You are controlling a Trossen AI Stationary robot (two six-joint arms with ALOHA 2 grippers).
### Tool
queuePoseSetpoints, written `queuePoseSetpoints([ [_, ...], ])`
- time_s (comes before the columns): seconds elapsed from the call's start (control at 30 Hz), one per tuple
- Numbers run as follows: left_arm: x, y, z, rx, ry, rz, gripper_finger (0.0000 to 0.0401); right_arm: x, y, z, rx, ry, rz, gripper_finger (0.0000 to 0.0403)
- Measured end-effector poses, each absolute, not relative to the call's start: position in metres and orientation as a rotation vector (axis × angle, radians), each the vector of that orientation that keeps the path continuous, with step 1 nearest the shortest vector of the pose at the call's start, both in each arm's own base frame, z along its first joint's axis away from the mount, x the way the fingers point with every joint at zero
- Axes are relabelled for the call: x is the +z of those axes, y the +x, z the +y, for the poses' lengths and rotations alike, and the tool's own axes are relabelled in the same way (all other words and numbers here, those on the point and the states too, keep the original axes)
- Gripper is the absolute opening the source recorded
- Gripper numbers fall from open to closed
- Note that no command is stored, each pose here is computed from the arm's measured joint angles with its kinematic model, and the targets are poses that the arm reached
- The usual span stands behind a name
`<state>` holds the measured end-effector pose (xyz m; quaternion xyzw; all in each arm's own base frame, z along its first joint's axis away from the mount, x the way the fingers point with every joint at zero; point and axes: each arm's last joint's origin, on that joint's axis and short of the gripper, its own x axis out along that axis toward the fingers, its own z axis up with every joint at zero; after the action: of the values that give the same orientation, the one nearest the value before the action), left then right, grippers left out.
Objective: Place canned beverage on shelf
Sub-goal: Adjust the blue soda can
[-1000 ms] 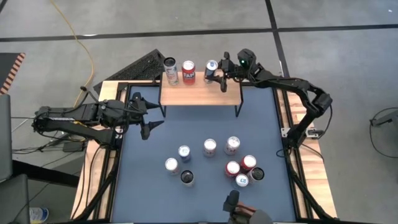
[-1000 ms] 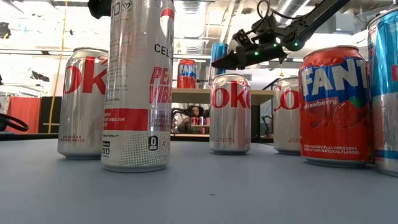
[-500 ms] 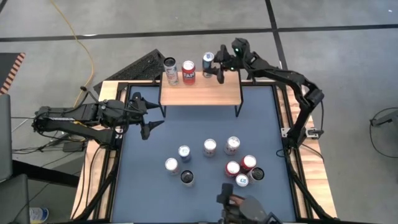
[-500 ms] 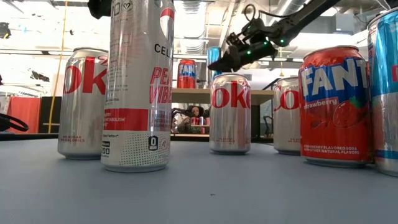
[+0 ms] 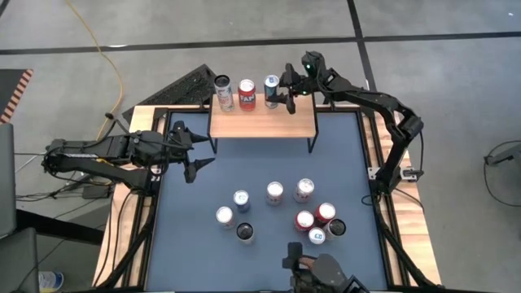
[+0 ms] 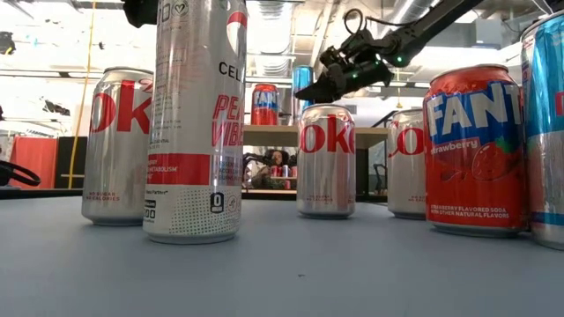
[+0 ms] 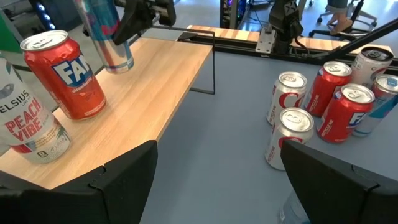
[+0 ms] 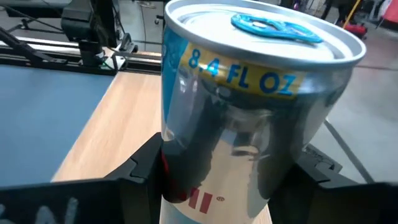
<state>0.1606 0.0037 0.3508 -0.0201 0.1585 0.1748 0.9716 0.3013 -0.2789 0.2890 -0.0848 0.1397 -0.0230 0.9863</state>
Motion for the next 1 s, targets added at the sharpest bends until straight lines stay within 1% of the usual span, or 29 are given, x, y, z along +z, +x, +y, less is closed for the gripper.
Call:
queuePoseSetpoints([
  [0.13, 0.351, 0.161, 0.004, 0.353, -0.041, 0.32, 0.0332, 0.274, 0.299, -0.279, -0.062, -0.162, 0.261, 0.0212],
  [0.53, 0.351, 0.161, 0.004, 0.357, -0.041, 0.319, 0.0332, 0.277, 0.3, -0.279, -0.074, -0.196, 0.212, 0.0212],
  [0.77, 0.351, 0.161, 0.004, 0.358, -0.041, 0.319, 0.0332, 0.259, 0.305, -0.285, -0.076, -0.161, 0.239, 0.0212],
  [1.0, 0.351, 0.16, 0.004, 0.364, -0.04, 0.319, 0.0332, 0.255, 0.308, -0.286, -0.062, -0.135, 0.236, 0.0212],
])
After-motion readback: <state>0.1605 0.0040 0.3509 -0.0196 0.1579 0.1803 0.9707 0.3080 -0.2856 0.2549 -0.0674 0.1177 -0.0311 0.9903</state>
